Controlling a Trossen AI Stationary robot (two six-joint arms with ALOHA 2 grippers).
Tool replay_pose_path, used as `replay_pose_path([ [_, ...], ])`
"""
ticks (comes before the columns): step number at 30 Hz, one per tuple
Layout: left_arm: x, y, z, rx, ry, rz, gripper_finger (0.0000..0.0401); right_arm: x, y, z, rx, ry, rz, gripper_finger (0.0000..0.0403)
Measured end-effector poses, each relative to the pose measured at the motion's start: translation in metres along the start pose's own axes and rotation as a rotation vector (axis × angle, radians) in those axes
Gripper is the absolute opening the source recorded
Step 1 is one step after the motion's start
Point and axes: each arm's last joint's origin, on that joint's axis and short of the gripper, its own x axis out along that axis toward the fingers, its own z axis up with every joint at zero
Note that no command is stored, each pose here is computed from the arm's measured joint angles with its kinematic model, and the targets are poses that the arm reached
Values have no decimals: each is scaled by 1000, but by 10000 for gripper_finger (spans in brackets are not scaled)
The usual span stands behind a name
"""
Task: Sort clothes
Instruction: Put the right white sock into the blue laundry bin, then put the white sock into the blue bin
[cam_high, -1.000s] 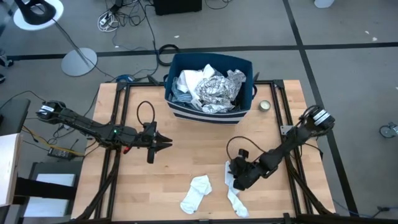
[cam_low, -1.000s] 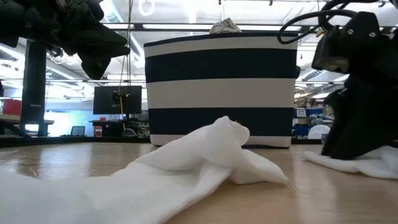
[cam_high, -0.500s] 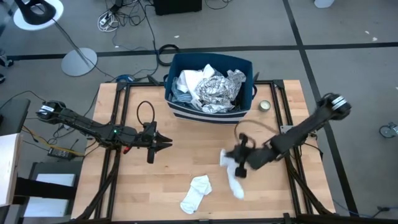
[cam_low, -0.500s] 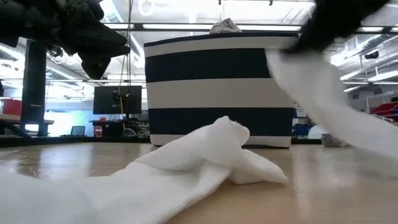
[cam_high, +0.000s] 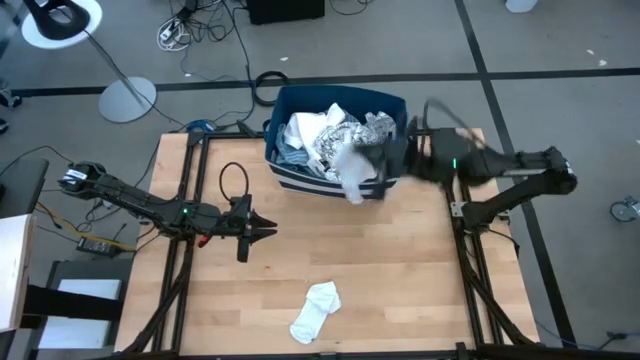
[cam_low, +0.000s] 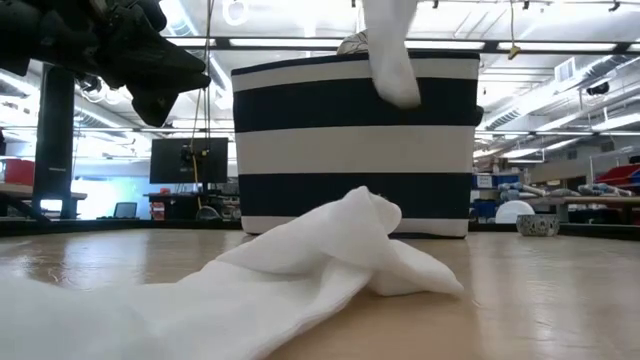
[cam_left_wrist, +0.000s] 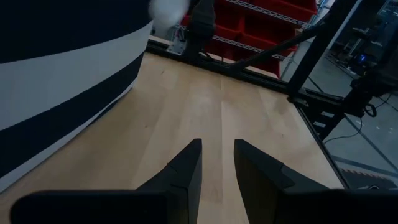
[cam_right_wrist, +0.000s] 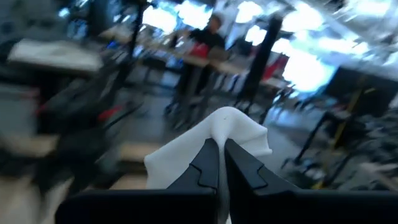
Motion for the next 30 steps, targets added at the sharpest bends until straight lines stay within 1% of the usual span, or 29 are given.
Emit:
replay_pose_path([
  [3, 0, 0, 0, 8, -5, 13, 99, 23, -34, 23, -4, -55, -72, 5],
  [7, 0, 1, 0, 28, -8, 24, 99, 57, -69, 39, -1, -95, -133, 6],
  [11, 0, 1, 0, 28, -8, 25, 99, 93, -93, 41, -2, -115, -146, 6],
  [14, 0, 1, 0, 29, -7, 26, 99, 117, -101, 31, 38, -83, -162, 7],
  [17, 0, 1, 0, 29, -7, 26, 99, 135, -104, 10, 128, 26, -161, 15],
  [21, 0, 1, 0, 28, -7, 26, 99, 146, -106, -31, 186, 313, -142, 44],
  [24, 0, 1, -1, 30, 0, 28, 99, 143, -111, -54, 251, 496, -125, 74],
  [25, 0, 1, -1, 31, 1, 29, 99, 141, -111, -57, 269, 531, -113, 86],
  [27, 0, 1, -1, 31, 1, 29, 99, 136, -114, -57, 299, 554, -94, 109],
  [30, 0, 1, 0, 30, -2, 28, 99, 123, -118, -46, 326, 528, -79, 142],
])
